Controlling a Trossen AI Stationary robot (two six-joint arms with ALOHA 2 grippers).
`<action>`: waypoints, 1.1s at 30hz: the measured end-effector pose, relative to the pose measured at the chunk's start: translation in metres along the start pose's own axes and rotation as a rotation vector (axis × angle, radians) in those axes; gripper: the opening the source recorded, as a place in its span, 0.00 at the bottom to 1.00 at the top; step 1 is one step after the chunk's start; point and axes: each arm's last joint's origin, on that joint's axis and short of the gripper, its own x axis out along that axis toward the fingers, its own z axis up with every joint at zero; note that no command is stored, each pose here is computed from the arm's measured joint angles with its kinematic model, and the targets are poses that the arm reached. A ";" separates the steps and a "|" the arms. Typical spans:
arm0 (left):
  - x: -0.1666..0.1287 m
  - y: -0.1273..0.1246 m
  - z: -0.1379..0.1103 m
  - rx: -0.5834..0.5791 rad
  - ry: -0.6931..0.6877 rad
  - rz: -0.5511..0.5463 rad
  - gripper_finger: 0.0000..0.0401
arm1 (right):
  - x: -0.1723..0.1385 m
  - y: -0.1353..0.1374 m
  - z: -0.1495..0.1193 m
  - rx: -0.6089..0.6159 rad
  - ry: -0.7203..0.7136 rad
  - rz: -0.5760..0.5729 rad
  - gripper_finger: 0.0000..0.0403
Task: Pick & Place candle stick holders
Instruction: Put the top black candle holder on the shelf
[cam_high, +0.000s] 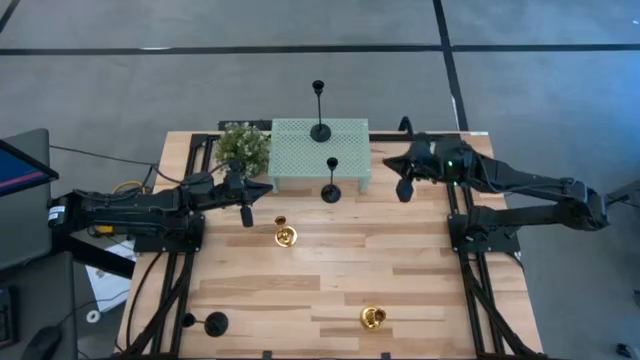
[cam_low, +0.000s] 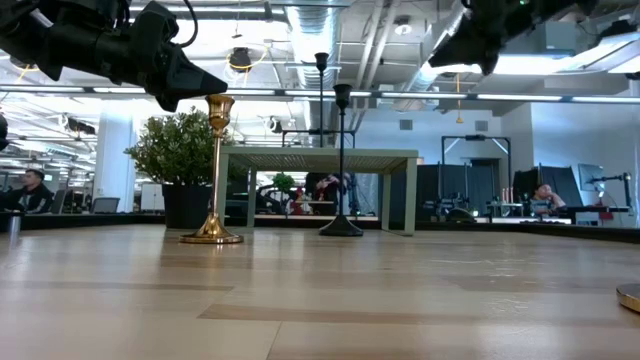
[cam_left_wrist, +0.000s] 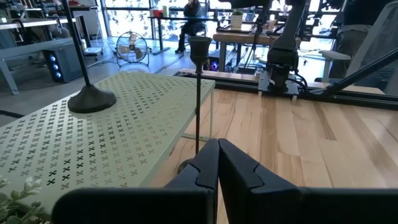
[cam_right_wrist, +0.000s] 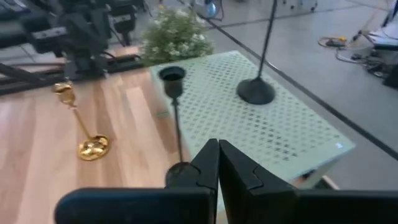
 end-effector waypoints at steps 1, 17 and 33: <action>0.000 0.000 0.000 0.000 0.000 0.000 0.02 | -0.001 0.001 -0.005 0.000 -0.008 0.007 0.00; 0.000 0.000 0.000 0.028 0.001 0.003 0.02 | 0.015 0.019 -0.078 0.102 -0.027 -0.068 0.00; 0.000 0.000 0.000 0.029 0.001 0.003 0.02 | 0.016 0.033 -0.067 0.073 -0.199 0.130 0.00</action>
